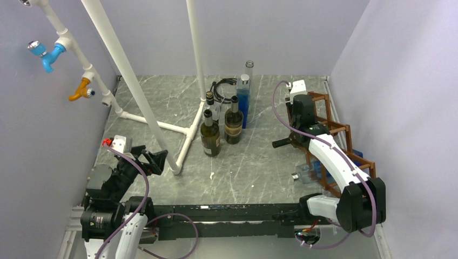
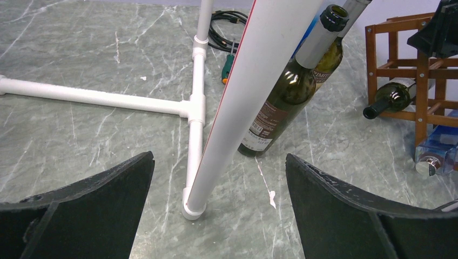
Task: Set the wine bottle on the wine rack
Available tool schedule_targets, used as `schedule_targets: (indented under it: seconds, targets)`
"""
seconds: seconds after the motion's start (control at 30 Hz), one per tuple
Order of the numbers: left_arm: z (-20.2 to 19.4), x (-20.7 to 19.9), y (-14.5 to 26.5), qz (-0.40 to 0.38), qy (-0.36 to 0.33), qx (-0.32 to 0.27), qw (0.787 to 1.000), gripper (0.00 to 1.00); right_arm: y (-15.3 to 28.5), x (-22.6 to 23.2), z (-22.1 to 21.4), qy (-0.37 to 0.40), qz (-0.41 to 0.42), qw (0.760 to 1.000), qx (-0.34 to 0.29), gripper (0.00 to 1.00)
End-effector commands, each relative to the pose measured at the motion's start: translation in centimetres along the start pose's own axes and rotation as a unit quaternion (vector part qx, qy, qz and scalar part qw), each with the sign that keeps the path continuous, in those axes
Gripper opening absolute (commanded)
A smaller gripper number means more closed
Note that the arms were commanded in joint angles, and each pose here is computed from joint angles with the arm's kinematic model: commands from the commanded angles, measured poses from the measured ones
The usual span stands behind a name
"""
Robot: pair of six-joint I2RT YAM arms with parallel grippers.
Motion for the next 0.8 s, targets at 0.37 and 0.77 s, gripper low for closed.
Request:
schedule_targets:
  seconds: [0.37,0.77]
  targets:
    - [0.6,-0.1,-0.2,0.002,0.003,-0.016,1.0,0.98,-2.8,2.4,3.8,0.035,0.092,0.991,-0.087,0.23]
    - [0.6,-0.1,-0.1,0.0,0.001,-0.02,1.0,0.98,1.3,0.7,5.8,-0.048,0.098,0.992,-0.069,0.73]
Point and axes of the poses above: each gripper's point midway between its finger pads, its own y axis back along the fingers, its own x axis along the line the jaws close on, z = x × y, the point moved 9 cm from there along y, back along the fingers, and after that the axes turned 4 degrees about y, right-handed, at the moved point
